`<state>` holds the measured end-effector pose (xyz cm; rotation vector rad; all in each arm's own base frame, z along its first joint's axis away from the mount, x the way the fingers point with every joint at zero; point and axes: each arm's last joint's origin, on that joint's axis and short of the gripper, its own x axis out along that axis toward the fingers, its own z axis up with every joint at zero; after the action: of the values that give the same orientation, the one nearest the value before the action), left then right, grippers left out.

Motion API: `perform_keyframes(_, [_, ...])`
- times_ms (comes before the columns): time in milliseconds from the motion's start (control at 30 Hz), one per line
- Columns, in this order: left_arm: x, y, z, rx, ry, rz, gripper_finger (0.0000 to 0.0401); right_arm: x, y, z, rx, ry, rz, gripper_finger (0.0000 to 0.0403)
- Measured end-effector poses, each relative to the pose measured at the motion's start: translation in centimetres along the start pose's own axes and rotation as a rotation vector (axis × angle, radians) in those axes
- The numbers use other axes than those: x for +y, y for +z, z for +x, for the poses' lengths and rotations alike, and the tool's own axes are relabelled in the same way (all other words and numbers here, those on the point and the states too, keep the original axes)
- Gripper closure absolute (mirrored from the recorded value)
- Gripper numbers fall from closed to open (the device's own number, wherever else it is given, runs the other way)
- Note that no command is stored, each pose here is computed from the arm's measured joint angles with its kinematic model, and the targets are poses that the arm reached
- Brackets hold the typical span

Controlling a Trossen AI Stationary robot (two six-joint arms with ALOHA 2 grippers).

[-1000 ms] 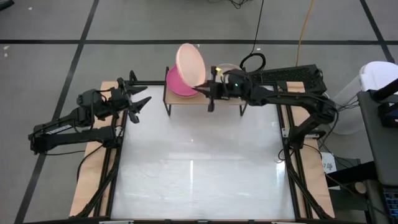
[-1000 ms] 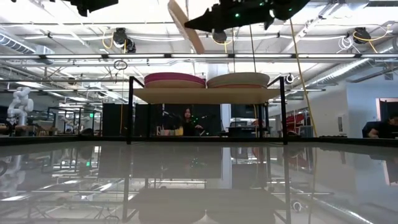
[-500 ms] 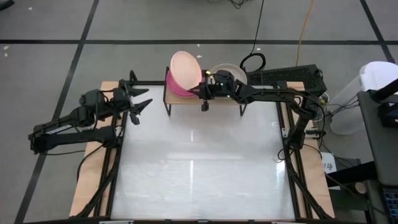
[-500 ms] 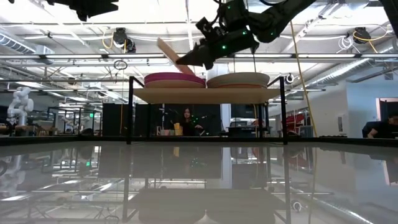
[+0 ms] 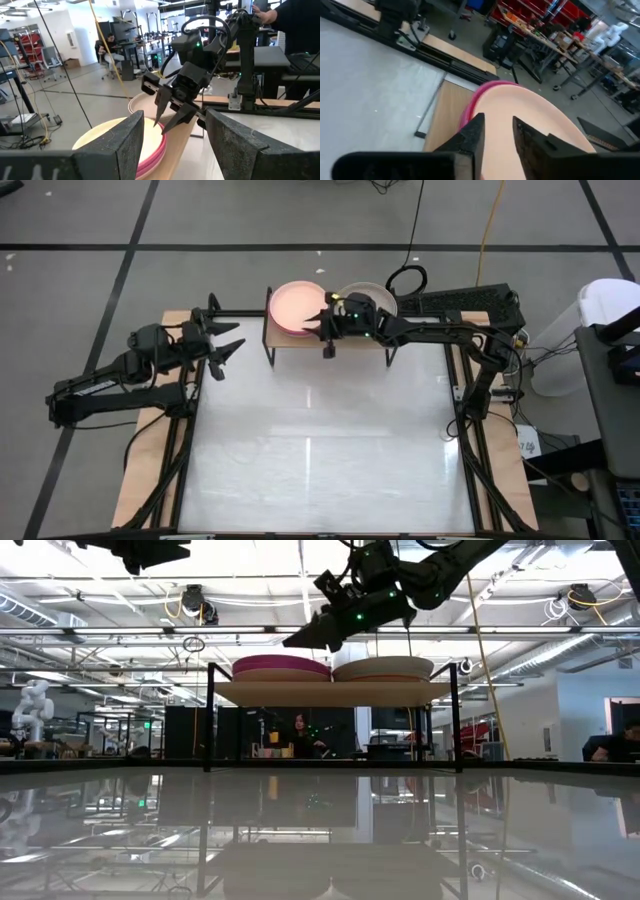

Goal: Place and stack plates onto a shelf
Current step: Return to Home Position

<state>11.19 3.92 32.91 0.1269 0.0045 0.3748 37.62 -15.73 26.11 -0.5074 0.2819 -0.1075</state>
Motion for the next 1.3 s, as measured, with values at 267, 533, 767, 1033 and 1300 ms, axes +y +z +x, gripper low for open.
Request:
perform_keyframes(267, [0.3, 2.0, -2.0, -0.118, -0.008, -0.010, 0.0183, -1.6, 4.1, -4.4, -0.087, -0.068, 0.061, 0.0302])
perform_keyframes(533, [0.4, 0.9, -5.7, -0.211, 0.006, -0.059, 0.0220, -1.7, 3.8, -15.2, -0.236, -0.176, 0.151, 0.0351])
perform_keyframes(767, [-0.1, -2.5, -5.8, -0.276, 0.001, -0.087, 0.0326, 3.2, 0.9, -22.6, -0.451, -0.298, 0.167, 0.0397])
perform_keyframes(1033, [-0.8, -7.4, -4.0, -0.312, -0.006, -0.146, 0.0375, 7.5, -3.3, -25.7, -0.501, -0.336, 0.279, 0.0402])
perform_keyframes(1300, [-1.1, -9.8, -3.1, -0.285, -0.011, -0.162, 0.0378, 9.6, -5.8, -26.9, -0.461, -0.343, 0.349, 0.0402])
